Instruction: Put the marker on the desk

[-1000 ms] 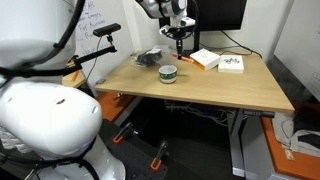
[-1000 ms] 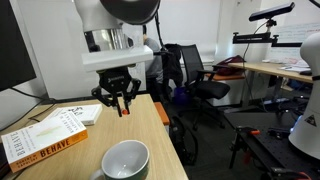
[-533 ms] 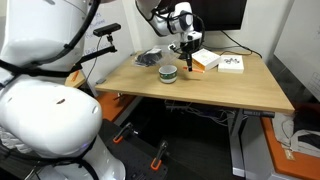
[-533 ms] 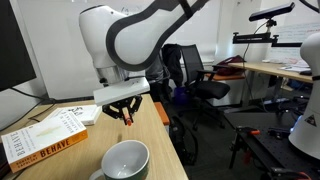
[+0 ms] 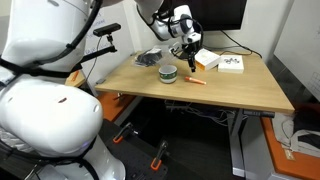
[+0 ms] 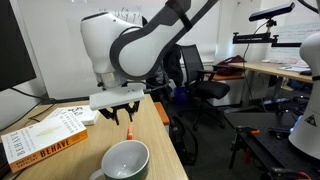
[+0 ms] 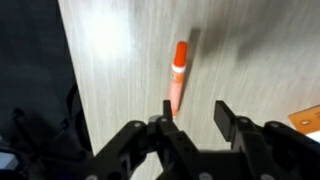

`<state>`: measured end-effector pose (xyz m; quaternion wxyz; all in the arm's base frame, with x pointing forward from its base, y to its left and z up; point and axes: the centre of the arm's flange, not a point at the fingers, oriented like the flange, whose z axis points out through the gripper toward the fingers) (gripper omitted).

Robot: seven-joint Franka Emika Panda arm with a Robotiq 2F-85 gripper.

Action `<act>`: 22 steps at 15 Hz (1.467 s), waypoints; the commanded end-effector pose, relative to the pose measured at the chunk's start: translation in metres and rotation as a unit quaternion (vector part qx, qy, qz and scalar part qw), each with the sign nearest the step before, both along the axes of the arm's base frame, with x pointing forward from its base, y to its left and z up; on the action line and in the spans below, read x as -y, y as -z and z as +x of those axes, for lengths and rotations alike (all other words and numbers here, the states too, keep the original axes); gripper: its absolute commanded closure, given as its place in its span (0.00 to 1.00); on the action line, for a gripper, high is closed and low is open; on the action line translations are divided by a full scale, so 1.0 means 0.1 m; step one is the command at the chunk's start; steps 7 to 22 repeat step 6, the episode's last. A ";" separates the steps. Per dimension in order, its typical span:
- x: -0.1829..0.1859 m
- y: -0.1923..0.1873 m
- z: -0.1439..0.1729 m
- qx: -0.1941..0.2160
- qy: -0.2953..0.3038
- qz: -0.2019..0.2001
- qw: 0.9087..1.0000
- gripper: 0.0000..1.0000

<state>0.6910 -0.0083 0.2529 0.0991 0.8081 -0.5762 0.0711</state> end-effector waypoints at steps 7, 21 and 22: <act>-0.50 -1.25 -0.62 0.027 -0.012 0.036 0.999 0.00; -0.50 -1.25 -0.62 0.027 -0.012 0.036 0.999 0.00; -0.50 -1.25 -0.62 0.027 -0.012 0.036 0.999 0.00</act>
